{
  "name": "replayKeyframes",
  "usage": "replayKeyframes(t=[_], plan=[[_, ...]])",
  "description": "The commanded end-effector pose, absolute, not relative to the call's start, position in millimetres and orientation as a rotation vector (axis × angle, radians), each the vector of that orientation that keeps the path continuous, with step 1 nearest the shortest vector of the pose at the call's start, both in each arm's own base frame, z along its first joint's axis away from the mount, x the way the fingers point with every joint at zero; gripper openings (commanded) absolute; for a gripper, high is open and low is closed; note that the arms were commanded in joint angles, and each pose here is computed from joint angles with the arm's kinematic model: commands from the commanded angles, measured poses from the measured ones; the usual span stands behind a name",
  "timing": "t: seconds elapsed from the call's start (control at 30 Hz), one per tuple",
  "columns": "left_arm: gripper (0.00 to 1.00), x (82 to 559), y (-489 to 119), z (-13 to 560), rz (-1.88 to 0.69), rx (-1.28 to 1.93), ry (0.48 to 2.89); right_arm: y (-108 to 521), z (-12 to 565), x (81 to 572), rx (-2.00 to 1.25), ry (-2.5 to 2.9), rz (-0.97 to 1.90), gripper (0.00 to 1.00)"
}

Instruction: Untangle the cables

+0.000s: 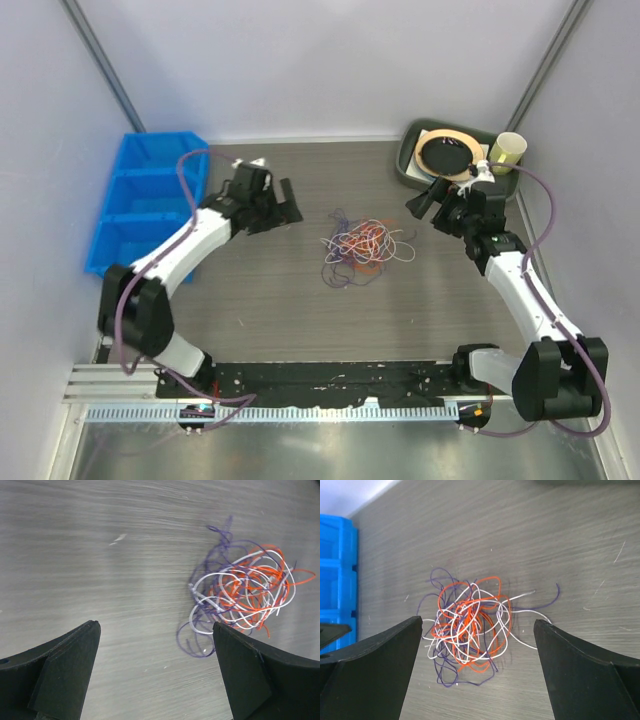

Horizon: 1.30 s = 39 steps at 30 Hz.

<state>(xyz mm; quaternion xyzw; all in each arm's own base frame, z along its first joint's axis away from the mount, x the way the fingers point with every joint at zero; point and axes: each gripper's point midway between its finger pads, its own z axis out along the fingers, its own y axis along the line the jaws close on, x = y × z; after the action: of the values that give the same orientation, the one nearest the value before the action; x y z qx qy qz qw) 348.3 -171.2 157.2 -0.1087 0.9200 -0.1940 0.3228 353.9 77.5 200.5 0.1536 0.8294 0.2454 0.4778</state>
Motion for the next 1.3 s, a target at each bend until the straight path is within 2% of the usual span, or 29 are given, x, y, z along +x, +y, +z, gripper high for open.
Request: replayKeyframes(t=[0.0,0.27,0.33,0.43,0.47,0.5,0.53,0.57,0.6,0.63,0.7,0.73,0.8,0.97,1.07,1.27], plan=[[1.0,378,-242,161,-0.596,-0.023,2.396,95,185,355,0.321,2.074,0.689,1.0],[1.0,396,-320,110,-0.66,0.156,2.522,135,136,369,0.256,2.206,0.593,0.99],[1.0,399,-335,99,-0.688,0.169,2.544,149,136,377,0.231,2.205,0.609,0.94],[0.76,394,-353,89,-0.763,0.195,2.58,173,121,388,0.195,2.241,0.633,0.84],[0.55,393,-356,88,-0.783,0.199,2.585,179,110,390,0.183,2.264,0.636,0.81],[0.44,389,-357,85,-0.792,0.2,2.596,188,113,394,0.16,2.261,0.653,0.76],[0.29,389,-357,86,-0.793,0.196,2.592,193,110,395,0.146,2.271,0.668,0.6],[0.01,388,-354,87,-0.784,0.195,2.59,194,109,397,0.149,2.277,0.676,0.49],[0.0,384,-348,83,-0.753,0.184,2.601,196,106,399,0.148,2.283,0.677,0.39],[0.0,389,-338,82,-0.681,0.155,2.588,195,107,400,0.152,2.281,0.669,0.19],[0.0,387,-318,95,-0.602,0.119,2.546,181,110,401,0.18,2.264,0.583,0.03],[0.0,392,-304,103,-0.519,0.08,2.506,172,113,401,0.199,2.256,0.535,0.01],[0.0,393,-274,126,-0.386,0.013,2.429,142,116,402,0.253,2.245,0.374,0.01],[0.0,389,-162,176,0.068,-0.289,2.23,57,164,393,0.461,2.102,0.229,0.01],[0.0,378,-110,199,0.17,-0.443,2.142,13,194,383,0.559,2.008,0.208,0.01],[0.0,353,-31,233,0.341,-0.648,2.047,-30,229,362,0.622,1.917,0.047,0.01]])
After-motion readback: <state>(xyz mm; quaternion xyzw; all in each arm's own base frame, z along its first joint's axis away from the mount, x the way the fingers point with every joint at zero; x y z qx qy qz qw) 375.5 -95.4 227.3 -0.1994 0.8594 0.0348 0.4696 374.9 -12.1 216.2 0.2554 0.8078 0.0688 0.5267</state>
